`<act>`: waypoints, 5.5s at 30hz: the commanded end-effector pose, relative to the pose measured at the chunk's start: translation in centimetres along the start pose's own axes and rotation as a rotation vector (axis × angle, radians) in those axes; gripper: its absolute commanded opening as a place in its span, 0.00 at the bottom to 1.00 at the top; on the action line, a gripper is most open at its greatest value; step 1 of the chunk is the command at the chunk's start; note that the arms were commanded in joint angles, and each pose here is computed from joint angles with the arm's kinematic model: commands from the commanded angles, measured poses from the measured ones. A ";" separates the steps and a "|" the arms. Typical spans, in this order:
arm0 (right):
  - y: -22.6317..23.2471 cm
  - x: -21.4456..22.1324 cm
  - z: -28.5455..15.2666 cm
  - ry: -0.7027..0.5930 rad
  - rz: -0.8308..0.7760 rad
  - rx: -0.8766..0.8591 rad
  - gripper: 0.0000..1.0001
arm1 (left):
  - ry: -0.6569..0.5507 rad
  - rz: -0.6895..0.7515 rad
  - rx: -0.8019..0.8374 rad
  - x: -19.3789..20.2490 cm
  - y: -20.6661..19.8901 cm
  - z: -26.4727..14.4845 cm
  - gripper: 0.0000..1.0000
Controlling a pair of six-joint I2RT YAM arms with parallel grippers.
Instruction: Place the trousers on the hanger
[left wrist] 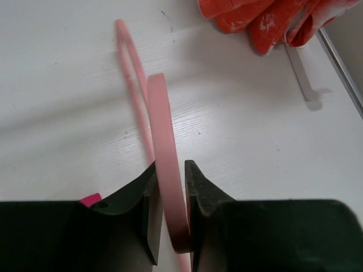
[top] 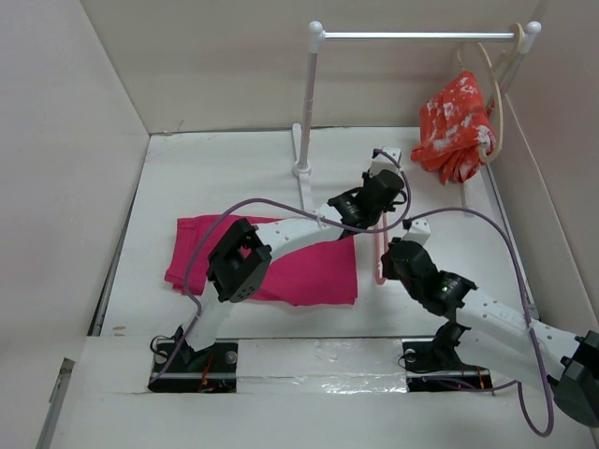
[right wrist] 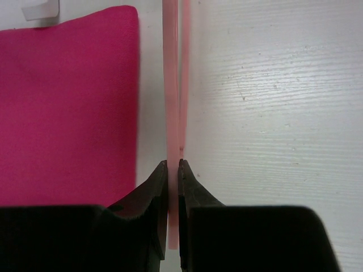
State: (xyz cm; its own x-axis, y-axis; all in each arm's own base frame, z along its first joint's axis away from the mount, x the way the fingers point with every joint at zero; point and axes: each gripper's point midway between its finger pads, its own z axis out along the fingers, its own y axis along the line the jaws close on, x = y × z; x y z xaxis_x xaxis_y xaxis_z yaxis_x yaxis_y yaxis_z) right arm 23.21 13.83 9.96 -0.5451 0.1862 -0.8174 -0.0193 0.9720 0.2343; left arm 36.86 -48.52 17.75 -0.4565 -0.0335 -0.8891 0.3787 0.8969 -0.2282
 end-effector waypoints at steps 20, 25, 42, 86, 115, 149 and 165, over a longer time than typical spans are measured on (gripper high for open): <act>3.1 -2.4 -3.3 -0.068 0.061 -0.175 0.71 | -0.175 -0.356 -0.020 1.4 6.0 -7.6 0.00; 4.5 -2.6 -2.5 -0.074 0.051 -0.231 0.11 | -0.185 -0.434 -0.027 3.2 7.4 -9.0 0.00; 7.2 1.2 7.8 0.124 0.034 -0.255 0.43 | -0.095 -0.441 -0.088 10.2 11.3 -9.9 0.00; -6.9 -9.7 0.3 -0.207 0.259 -0.071 0.00 | -0.094 -0.153 -0.292 11.0 20.4 -18.1 0.00; 9.8 -7.0 -4.5 -0.105 0.227 -0.562 0.79 | -0.330 -0.231 -0.033 -3.5 11.0 -21.6 0.00; 22.8 -3.8 -8.9 -0.064 0.313 -0.680 0.70 | -0.420 -0.262 0.043 -9.4 8.4 -24.6 0.00; 25.9 -7.7 -11.8 -0.126 0.477 -0.859 0.08 | -0.444 -0.289 0.150 -13.0 7.3 -27.9 0.02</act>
State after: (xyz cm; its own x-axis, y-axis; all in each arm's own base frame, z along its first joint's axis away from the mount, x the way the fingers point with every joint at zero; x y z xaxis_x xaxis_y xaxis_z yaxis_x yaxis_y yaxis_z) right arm 17.60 35.73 21.94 -0.5994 0.4742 -0.6448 -0.3812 0.5392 0.7510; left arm 24.20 -28.44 30.52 -0.2418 -0.2764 -0.9301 0.3170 0.8835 -0.3449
